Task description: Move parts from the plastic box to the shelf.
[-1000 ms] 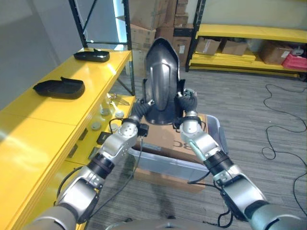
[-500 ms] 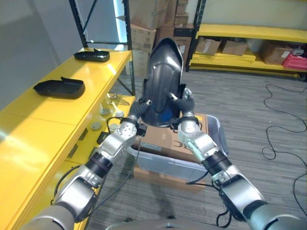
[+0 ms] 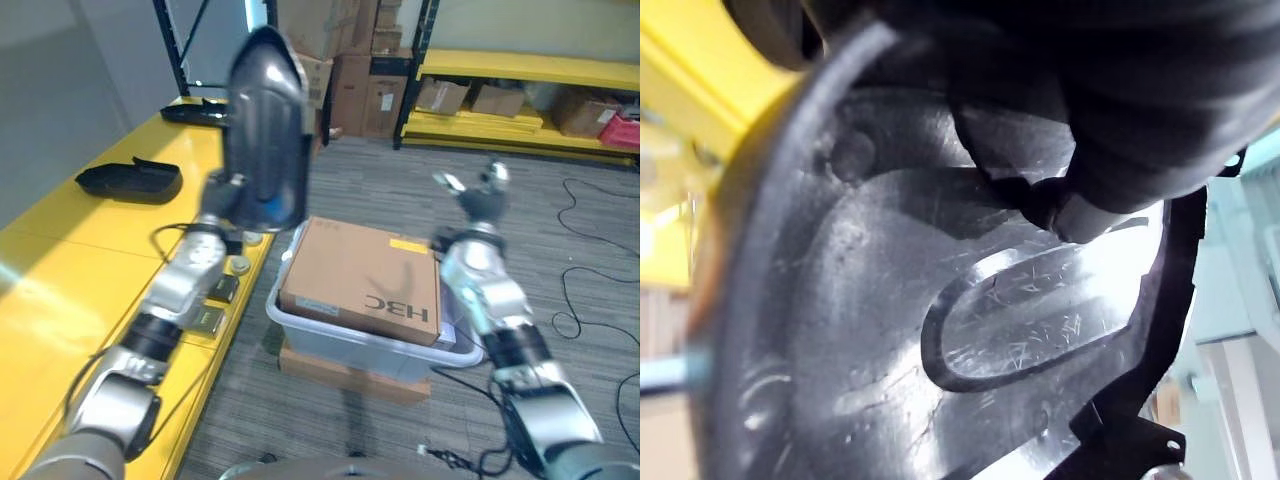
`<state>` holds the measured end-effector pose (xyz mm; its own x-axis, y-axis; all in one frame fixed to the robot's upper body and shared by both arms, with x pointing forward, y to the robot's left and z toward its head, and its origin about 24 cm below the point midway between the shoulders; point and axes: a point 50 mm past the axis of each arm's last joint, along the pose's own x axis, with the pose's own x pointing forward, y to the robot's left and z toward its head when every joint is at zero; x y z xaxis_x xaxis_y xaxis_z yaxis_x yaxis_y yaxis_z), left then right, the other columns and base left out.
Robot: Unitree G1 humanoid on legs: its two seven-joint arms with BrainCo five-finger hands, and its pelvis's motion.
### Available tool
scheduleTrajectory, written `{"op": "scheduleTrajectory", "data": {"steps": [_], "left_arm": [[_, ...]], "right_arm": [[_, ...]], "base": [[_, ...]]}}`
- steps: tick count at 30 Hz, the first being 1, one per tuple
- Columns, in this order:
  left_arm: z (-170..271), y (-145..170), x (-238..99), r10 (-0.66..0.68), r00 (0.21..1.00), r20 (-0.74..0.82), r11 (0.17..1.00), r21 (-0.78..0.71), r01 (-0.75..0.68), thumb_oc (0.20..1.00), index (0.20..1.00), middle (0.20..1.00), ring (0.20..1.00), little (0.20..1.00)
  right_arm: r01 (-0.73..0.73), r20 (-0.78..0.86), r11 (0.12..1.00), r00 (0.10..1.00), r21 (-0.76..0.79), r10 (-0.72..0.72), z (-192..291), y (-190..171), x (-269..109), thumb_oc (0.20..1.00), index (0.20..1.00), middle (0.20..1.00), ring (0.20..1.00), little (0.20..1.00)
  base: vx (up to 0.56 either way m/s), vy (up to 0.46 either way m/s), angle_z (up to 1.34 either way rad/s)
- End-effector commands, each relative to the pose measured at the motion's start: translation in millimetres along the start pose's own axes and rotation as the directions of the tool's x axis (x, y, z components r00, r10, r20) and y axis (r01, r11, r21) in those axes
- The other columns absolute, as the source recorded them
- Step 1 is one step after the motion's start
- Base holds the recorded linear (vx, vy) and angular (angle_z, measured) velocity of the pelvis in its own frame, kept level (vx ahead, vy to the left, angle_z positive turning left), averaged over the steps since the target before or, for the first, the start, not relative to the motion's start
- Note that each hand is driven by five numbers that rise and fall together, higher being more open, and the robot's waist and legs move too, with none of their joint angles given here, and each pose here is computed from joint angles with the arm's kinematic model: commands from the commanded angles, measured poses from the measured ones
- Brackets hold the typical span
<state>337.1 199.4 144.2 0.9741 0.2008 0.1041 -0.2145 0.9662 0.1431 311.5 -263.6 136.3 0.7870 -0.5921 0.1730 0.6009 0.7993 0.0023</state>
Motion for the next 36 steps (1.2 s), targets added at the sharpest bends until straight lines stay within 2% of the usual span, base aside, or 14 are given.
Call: {"op": "scheduleTrajectory", "data": {"steps": [1, 3, 11, 16, 20, 27, 36], "left_arm": [[36, 5, 7, -0.010, 0.978, 0.209, 1.000, 0.020, 0.006, 0.200, 0.200, 0.200, 0.200, 0.200], [32, 23, 1, 0.022, 0.976, 0.216, 0.999, 0.025, -0.028, 0.200, 0.200, 0.200, 0.200, 0.200], [23, 55, -22, 0.088, 0.962, 0.260, 0.996, -0.023, -0.085, 0.200, 0.200, 0.200, 0.200, 0.200], [20, 82, -32, 0.161, 0.942, 0.294, 0.987, -0.021, -0.162, 0.200, 0.200, 0.200, 0.200, 0.200], [21, 100, -43, 0.151, 0.941, 0.303, 0.988, -0.031, -0.149, 0.200, 0.200, 0.200, 0.200, 0.200], [24, 95, -49, 0.090, 0.943, 0.321, 0.995, -0.067, -0.072, 0.200, 0.200, 0.200, 0.200, 0.200], [32, 100, -54, 0.065, 0.932, 0.358, 0.997, -0.066, -0.044, 0.200, 0.200, 0.200, 0.200, 0.200]], "right_arm": [[-0.101, 0.140, 0.993, 0.986, 0.059, 0.092, 24, 9, -2, 1.000, 1.000, 1.000, 1.000, 1.000], [-0.109, 0.142, 0.993, 0.985, 0.050, 0.102, 18, -3, -5, 1.000, 1.000, 1.000, 1.000, 1.000], [-0.068, 0.132, 0.997, 0.989, 0.041, 0.062, 1, -40, -17, 1.000, 1.000, 1.000, 1.000, 1.000], [-0.060, 0.138, 0.996, 0.989, 0.058, 0.052, 1, -39, -17, 1.000, 1.000, 1.000, 1.000, 1.000], [-0.002, 0.138, 0.999, 0.990, 0.050, -0.005, 4, -40, -21, 1.000, 1.000, 1.000, 1.000, 1.000], [0.012, 0.150, 0.999, 0.988, 0.049, -0.019, 10, -50, -24, 1.000, 1.000, 1.000, 1.000, 1.000], [-0.047, 0.147, 0.994, 0.989, 0.101, 0.032, 14, -24, -29, 1.000, 1.000, 1.000, 1.000, 1.000]], "base": [[0.00, 0.000, 0.00], [-0.02, 0.006, 0.00], [0.00, -0.012, 0.58], [-0.06, -0.077, 1.08], [-0.04, -0.016, 0.72], [0.01, 0.098, 1.38], [0.20, 0.162, 0.02]]}}
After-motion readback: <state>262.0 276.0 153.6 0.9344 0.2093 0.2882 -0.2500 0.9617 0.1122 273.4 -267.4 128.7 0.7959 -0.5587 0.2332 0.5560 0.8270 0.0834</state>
